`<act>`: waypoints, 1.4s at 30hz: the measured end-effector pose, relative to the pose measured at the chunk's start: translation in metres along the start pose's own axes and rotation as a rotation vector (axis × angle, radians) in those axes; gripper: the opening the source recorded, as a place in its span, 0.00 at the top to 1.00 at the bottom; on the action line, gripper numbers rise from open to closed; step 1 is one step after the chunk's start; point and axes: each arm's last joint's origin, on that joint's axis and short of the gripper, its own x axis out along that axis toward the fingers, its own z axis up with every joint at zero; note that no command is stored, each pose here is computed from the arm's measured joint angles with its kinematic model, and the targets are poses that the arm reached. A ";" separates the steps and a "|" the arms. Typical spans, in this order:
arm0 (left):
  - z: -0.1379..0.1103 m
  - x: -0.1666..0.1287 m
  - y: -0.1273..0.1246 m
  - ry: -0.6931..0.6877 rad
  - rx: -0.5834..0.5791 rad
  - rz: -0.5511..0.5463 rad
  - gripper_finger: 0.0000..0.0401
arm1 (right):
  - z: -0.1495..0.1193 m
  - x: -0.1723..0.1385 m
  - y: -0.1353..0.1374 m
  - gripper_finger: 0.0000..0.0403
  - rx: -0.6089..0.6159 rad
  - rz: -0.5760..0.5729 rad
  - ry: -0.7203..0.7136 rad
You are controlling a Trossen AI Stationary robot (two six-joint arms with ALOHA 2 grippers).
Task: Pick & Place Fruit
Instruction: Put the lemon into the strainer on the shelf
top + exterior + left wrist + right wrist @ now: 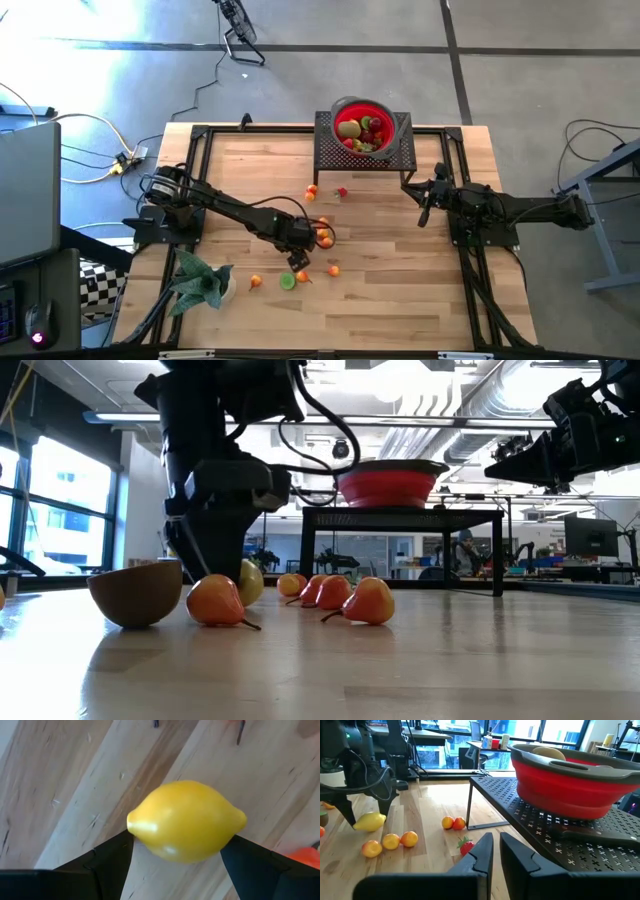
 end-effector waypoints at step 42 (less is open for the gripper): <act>0.013 -0.001 -0.014 -0.056 -0.717 -0.192 0.30 | 0.000 0.000 0.000 0.93 0.019 0.000 -0.001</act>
